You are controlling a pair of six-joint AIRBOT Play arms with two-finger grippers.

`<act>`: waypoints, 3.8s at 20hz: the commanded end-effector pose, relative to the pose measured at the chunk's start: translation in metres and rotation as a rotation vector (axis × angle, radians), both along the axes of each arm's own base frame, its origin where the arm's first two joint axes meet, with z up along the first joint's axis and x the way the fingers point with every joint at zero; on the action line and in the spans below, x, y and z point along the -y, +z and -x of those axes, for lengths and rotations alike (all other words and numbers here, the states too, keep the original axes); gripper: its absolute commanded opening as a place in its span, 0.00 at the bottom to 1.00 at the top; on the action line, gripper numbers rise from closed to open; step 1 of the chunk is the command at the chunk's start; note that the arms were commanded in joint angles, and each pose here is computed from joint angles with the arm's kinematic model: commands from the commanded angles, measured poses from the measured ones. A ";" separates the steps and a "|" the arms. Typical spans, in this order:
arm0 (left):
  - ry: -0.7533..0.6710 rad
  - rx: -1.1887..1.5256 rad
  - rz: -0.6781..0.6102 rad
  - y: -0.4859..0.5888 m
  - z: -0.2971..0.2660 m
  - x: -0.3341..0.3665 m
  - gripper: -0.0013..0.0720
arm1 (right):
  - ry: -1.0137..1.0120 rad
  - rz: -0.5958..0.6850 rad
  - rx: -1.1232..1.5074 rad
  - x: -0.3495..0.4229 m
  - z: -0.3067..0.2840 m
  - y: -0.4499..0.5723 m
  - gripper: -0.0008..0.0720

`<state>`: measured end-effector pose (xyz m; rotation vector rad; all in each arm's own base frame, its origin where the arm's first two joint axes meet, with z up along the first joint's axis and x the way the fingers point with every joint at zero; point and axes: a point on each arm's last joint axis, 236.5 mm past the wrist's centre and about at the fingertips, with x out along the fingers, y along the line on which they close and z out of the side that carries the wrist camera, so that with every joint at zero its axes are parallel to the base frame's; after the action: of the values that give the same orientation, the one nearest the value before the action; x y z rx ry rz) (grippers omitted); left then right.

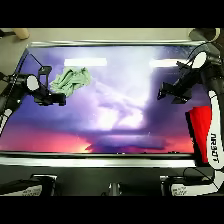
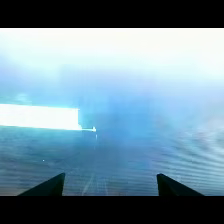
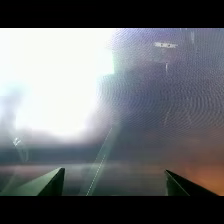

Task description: Fold the shirts.

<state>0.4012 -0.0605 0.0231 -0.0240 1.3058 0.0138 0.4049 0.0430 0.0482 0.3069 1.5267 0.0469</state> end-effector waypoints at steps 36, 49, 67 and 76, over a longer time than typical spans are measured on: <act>0.069 0.015 0.137 -0.109 -0.150 -0.008 1.00 | -0.024 0.005 0.259 0.002 -0.060 0.010 0.93; -0.265 0.502 0.142 0.127 -0.169 0.062 0.06 | 0.058 0.022 0.237 0.002 -0.041 0.022 0.74; -0.632 0.221 0.071 0.039 0.040 0.260 0.99 | 0.003 0.236 0.662 0.045 0.081 0.221 0.74; 0.010 -0.253 0.498 -0.058 0.043 0.062 0.99 | 0.141 -0.195 0.037 -0.047 0.093 -0.030 0.90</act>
<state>0.3930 -0.1274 -0.0054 -0.1941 1.4036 -0.2410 0.3190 0.0660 0.0777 0.2440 1.3985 0.2376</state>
